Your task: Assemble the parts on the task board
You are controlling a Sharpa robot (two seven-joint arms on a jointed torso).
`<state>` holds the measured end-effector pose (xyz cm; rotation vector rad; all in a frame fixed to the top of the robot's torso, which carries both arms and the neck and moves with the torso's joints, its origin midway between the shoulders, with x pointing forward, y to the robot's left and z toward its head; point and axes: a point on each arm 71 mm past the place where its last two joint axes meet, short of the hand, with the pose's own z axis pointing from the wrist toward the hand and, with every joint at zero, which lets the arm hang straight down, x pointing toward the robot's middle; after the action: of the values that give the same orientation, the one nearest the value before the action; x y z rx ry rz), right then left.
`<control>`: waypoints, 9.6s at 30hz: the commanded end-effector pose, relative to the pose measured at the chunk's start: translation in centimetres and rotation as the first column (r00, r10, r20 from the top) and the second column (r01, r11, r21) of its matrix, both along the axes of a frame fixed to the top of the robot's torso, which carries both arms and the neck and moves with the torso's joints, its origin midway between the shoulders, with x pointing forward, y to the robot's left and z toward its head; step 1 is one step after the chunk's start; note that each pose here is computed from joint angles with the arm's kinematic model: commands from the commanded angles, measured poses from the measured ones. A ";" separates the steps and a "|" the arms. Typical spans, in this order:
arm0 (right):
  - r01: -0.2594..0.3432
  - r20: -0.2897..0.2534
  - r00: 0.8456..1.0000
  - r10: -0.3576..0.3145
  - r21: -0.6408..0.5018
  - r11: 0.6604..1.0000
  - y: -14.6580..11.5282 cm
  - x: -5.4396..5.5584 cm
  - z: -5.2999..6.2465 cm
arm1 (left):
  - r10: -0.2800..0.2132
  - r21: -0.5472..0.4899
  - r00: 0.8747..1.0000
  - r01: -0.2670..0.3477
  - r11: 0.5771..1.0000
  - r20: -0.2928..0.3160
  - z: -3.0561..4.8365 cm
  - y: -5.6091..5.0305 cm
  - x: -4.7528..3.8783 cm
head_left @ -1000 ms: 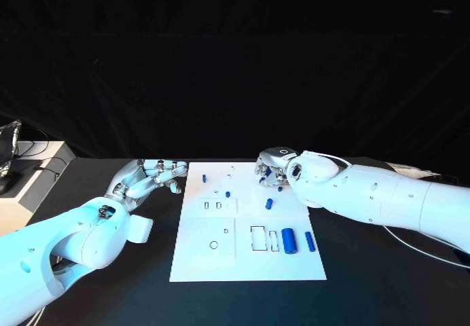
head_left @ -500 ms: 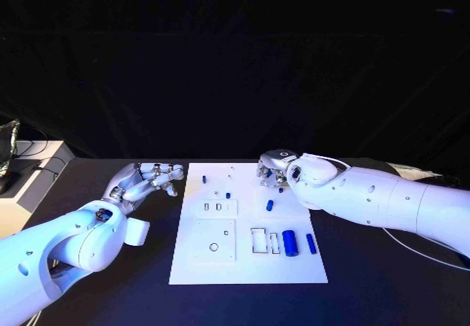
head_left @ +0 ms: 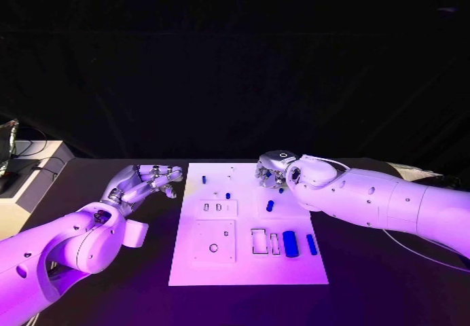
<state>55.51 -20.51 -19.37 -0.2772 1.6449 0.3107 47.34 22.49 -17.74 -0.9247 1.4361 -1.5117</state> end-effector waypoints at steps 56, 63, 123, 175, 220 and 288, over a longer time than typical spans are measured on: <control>0.129 -0.063 0.990 -0.123 0.099 0.987 -4.9 -1.0 3.6 | -0.015 -0.004 1.000 0.015 1.000 -0.011 -0.34 0.1 0.31; 0.112 -0.072 0.992 -0.107 0.076 0.991 -4.4 -1.1 3.3 | -0.017 -0.005 1.000 0.016 1.000 -0.012 -0.36 0.1 0.30; 0.065 0.007 0.998 -0.065 0.069 0.996 -3.2 -0.9 1.8 | -0.017 -0.002 1.000 0.017 1.000 -0.022 -0.54 0.2 0.34; 0.081 -0.009 0.997 -0.080 0.119 0.990 -1.8 -1.1 0.8 | -0.012 0.002 0.999 0.012 1.000 -0.030 -0.83 0.4 0.49; 0.259 -0.095 0.961 -0.259 -0.008 0.966 -0.6 -0.3 0.6 | -0.017 0.001 0.999 0.017 1.000 -0.042 -1.35 0.3 0.48; 0.180 -0.044 0.983 -0.176 0.376 0.909 -1.4 -0.2 0.2 | -0.009 0.006 0.999 0.009 1.000 -0.045 -1.39 0.6 0.43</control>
<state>55.38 -21.98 -19.17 0.1446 1.5811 0.4273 47.84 23.25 -19.22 -0.9605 1.4744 -1.4833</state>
